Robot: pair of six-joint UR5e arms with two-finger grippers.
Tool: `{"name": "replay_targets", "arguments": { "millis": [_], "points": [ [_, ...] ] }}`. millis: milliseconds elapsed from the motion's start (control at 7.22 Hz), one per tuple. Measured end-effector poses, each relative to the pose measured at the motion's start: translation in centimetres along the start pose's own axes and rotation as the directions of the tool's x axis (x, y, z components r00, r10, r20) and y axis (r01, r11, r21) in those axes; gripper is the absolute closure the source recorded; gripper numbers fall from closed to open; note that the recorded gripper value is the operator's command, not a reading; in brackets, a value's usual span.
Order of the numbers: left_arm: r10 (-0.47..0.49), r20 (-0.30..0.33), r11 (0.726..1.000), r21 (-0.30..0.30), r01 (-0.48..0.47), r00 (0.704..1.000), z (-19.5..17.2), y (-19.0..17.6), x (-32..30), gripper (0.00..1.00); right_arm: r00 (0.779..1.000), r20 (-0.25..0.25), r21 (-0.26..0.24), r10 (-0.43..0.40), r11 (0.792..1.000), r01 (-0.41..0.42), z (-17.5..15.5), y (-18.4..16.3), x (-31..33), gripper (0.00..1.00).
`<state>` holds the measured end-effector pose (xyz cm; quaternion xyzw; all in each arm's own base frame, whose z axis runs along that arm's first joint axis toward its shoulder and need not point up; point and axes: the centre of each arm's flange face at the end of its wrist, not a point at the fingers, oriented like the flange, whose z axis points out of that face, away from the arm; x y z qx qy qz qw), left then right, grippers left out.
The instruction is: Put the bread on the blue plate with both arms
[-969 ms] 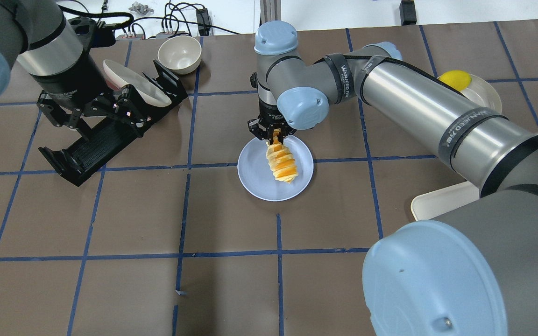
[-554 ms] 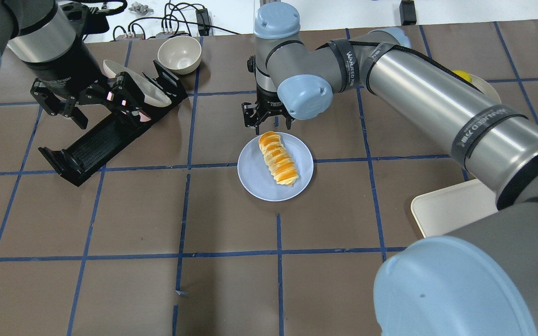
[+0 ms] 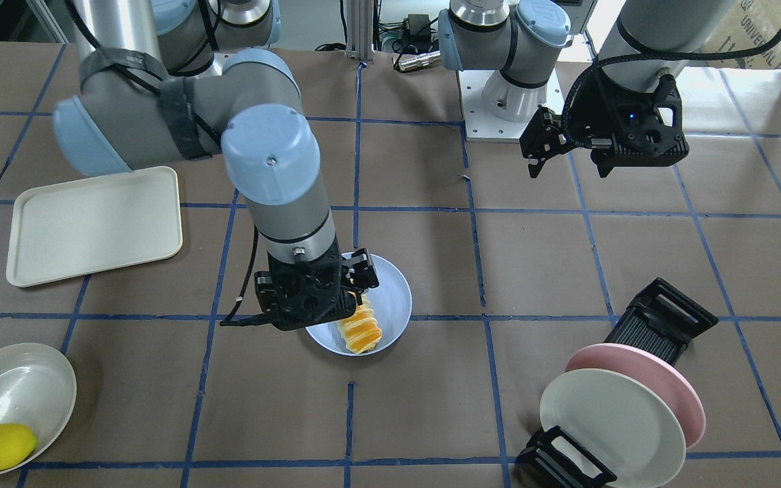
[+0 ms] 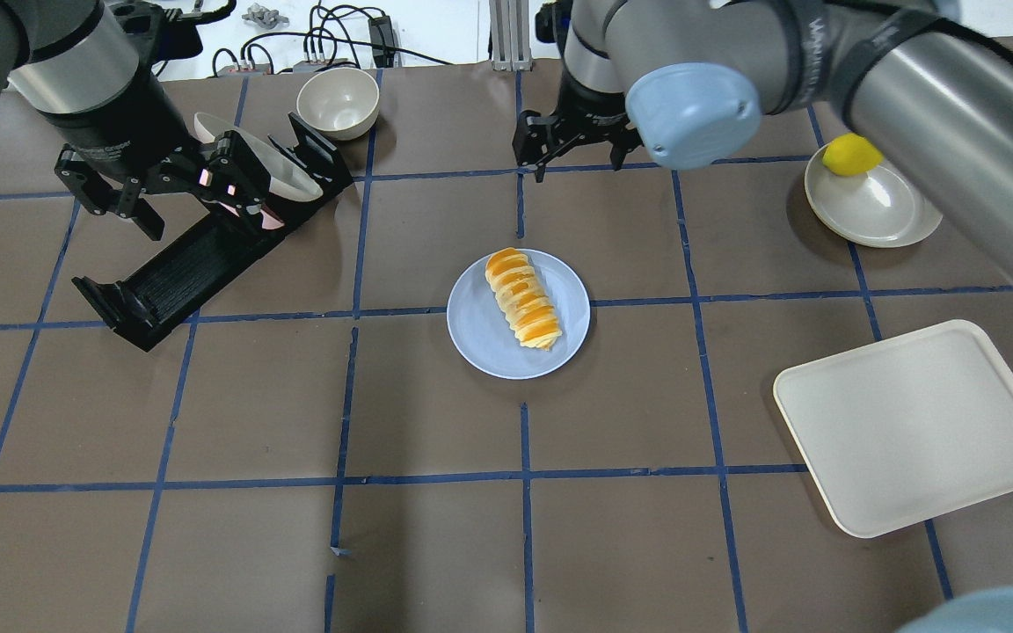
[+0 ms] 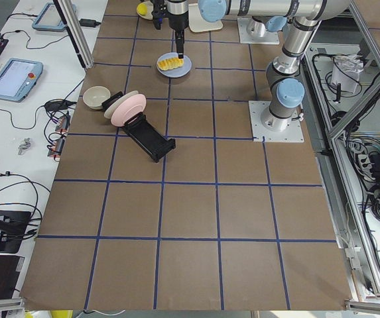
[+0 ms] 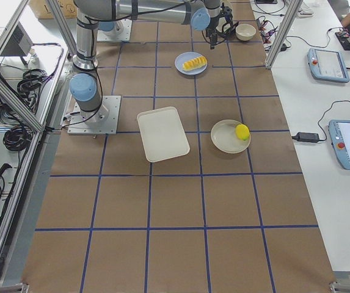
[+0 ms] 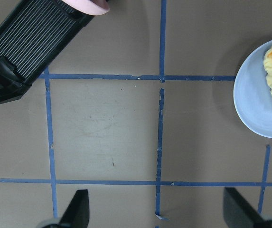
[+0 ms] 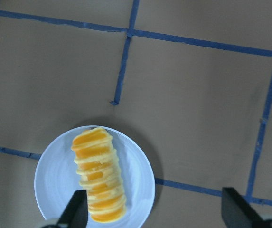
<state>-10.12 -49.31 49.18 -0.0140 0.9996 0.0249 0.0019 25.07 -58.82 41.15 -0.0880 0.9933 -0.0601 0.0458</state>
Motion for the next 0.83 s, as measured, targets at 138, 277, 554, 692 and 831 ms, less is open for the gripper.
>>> {"name": "replay_targets", "arguments": {
  "millis": [138,277,554,692,831],
  "points": [
    [0.0,0.003,1.0,0.0,0.0,1.0,-0.1,0.0,0.0,0.0,1.0,-0.008,-0.004,-0.01,1.0,0.01,-3.1,2.1,3.0,0.0],
    [-0.004,0.01,1.0,0.001,0.004,1.0,-0.1,0.0,-0.1,0.0,1.0,-0.017,0.003,-0.023,1.0,0.023,-5.6,4.7,5.8,0.0],
    [-0.013,0.025,1.0,0.001,0.013,1.0,-0.5,0.3,-0.2,0.0,1.0,-0.015,0.018,0.014,1.0,-0.014,-7.7,11.2,9.2,0.0],
    [-0.014,0.037,1.0,-0.008,0.014,0.999,-0.8,0.3,-0.4,0.0,1.0,0.008,0.018,0.027,0.999,-0.028,-6.6,13.8,9.3,0.0],
    [-0.015,0.039,1.0,-0.018,0.015,0.999,-1.2,0.1,-0.4,0.0,0.999,0.031,0.034,0.032,0.999,-0.033,-5.6,15.6,9.0,0.0]
  ]
}}
